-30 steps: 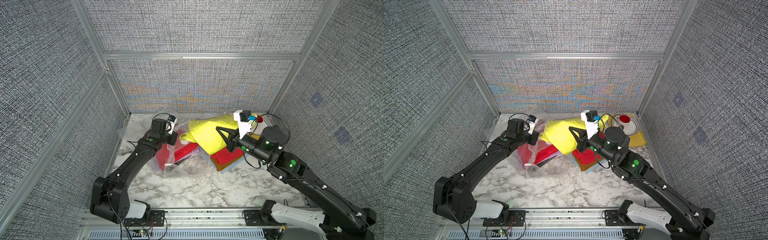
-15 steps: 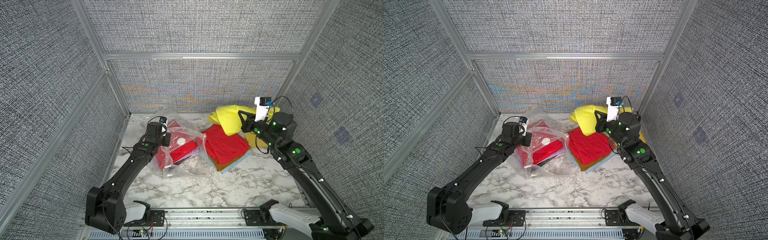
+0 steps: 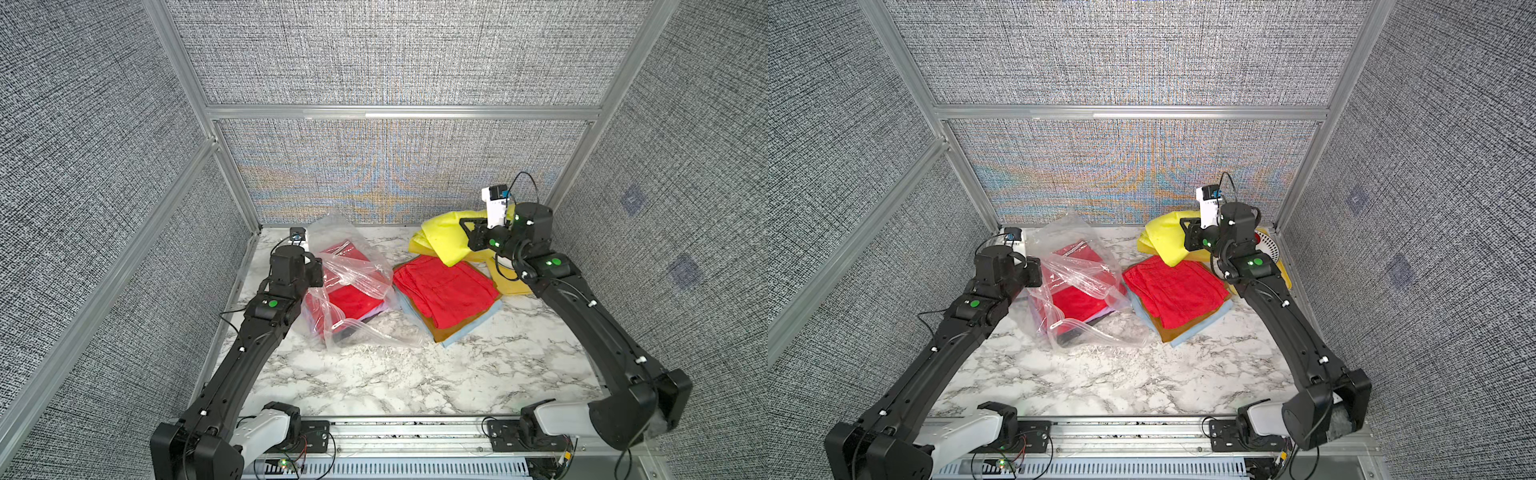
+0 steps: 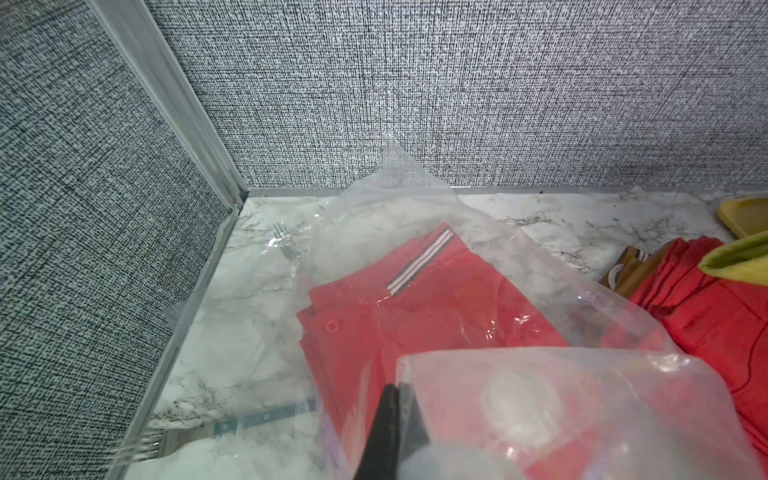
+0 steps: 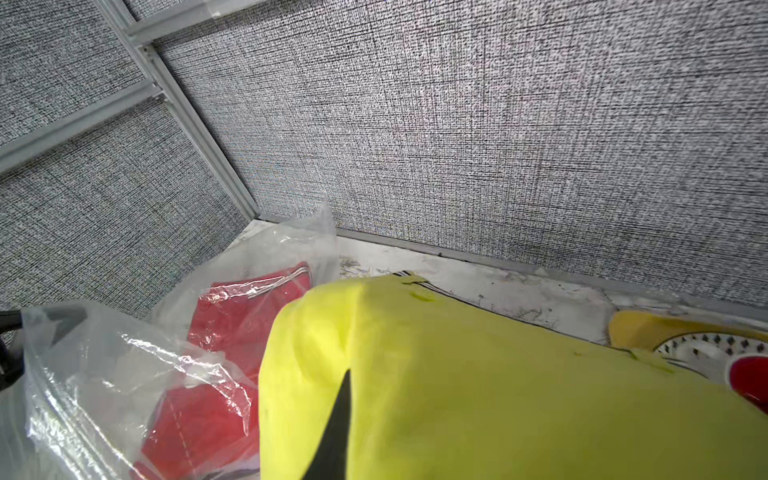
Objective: Take the trousers out of the vacuum bag
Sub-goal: Place the trousers at the center of the board.
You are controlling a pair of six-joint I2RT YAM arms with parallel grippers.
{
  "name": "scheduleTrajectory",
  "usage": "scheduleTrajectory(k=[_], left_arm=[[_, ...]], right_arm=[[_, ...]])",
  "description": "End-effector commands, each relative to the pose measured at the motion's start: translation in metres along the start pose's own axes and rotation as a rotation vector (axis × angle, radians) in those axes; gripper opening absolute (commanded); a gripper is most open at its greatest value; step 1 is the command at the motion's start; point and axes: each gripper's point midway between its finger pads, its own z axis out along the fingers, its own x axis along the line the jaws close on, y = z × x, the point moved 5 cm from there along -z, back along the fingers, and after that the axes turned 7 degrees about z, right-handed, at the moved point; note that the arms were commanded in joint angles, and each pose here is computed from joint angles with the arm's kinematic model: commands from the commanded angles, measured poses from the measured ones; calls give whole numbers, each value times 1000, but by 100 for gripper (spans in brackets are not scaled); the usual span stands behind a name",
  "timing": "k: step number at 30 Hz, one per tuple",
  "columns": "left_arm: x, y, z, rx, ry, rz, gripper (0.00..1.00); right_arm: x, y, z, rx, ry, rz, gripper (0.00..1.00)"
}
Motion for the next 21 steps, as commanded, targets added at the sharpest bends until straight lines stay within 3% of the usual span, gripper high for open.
scheduleTrajectory(k=[1, 21], left_arm=[[7, 9, -7, -37, 33, -20, 0], [14, 8, -20, -49, 70, 2, 0]], right_arm=[[16, 26, 10, -106, 144, -122, 0], [-8, 10, 74, 53, 567, -201, 0]])
